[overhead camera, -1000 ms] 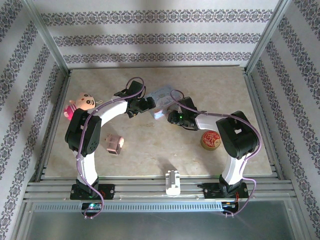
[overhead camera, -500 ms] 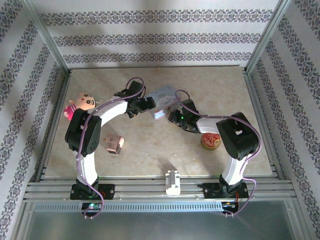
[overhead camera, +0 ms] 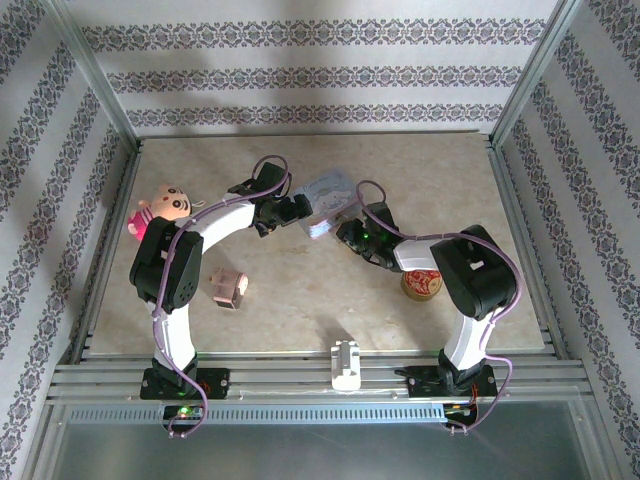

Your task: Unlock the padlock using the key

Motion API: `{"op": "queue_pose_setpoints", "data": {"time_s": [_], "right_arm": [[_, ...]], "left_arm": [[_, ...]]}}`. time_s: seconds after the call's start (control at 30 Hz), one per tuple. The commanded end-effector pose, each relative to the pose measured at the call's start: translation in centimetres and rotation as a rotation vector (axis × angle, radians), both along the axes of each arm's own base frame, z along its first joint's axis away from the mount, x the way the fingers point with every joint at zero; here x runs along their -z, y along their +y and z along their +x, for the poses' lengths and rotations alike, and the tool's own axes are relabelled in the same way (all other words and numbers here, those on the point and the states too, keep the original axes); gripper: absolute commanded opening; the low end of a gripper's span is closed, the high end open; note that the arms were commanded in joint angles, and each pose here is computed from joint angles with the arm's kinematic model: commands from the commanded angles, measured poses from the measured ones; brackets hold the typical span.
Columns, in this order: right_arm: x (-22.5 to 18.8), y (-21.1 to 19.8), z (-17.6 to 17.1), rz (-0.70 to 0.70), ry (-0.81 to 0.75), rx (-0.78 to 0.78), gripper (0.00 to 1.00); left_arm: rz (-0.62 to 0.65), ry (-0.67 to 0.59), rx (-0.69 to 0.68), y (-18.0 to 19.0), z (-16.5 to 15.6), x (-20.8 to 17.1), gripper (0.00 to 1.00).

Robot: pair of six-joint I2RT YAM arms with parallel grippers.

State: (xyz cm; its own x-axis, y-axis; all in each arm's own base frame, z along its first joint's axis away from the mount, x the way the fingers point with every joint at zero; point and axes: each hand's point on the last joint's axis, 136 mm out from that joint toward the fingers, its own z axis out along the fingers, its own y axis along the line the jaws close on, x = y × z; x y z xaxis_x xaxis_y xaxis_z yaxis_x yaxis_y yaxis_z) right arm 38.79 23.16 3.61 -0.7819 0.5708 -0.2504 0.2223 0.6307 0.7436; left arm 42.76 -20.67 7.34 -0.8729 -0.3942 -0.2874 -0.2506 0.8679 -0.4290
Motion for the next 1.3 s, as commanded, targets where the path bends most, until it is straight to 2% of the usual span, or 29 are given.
{"op": "queue_pose_setpoints", "data": {"time_s": [0.0,0.3,1.07,1.27], "right_arm": [[-0.6,0.6,1.0,0.056,-0.044,0.033,0.02],[-0.4,0.2,1.6,0.136,-0.068,0.096,0.02],[-2.3,-2.0,2.9,0.166,-0.135,0.172,0.02],[-2.6,-2.6,1.6,0.132,-0.133,0.155,0.02]], "left_arm": [[0.053,0.123,-0.003,1.4,-2.7,3.1,1.0],[0.05,0.125,-0.003,1.5,-2.9,3.1,1.0],[0.045,0.145,-0.027,2.4,-2.8,3.8,1.0],[0.023,0.121,-0.044,2.7,-1.3,3.2,0.85]]}}
